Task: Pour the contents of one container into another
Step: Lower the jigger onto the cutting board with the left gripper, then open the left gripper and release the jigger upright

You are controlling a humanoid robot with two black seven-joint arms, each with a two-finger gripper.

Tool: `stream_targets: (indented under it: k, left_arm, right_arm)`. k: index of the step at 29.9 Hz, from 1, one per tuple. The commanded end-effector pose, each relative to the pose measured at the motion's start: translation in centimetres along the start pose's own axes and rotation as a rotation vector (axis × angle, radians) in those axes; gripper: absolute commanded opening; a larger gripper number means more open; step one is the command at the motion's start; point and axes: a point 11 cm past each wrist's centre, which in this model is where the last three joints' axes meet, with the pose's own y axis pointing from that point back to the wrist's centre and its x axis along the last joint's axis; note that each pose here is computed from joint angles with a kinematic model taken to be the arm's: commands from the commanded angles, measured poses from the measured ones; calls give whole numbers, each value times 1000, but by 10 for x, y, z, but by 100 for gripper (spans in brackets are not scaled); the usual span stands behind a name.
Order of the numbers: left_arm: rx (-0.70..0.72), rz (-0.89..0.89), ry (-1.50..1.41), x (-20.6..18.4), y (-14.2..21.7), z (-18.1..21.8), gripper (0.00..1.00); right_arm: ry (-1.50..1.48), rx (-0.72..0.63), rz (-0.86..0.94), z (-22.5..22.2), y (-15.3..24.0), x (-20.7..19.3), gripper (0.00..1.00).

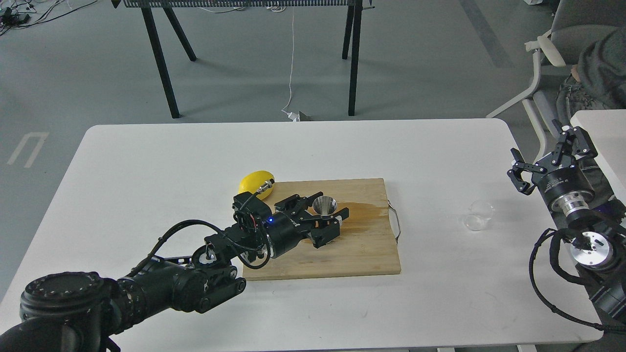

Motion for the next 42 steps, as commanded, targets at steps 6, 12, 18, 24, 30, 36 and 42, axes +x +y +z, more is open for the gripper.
stream_targets:
  k: [6,12,18,24,30,36,42]
  left_arm:
    - [10,-20,30,-17,8,2,92]
    - [11,-20,32,-18,8,2,92]
    - [9,-19,34,-17,8,3,92]
    - [9,-22,45,-21,9,5,92]
    - [11,-25,50,-24,11,5,92]
    - [14,-30,58,-29,13,6,92]
    - [16,-27,60,-28,13,6,92]
  right_arm:
    - [1,-1,1,0,0,0,99]
    - [1,-4,2,1,1,1,99]
    - [2,-4,5,1,2,2,99]
    - [1,-6,5,2,3,2,99]
    - [-1,-5,3,3,2,1,99]
    - [-1,-7,2,3,2,1,99]
    - [1,-5,4,2,2,2,99]
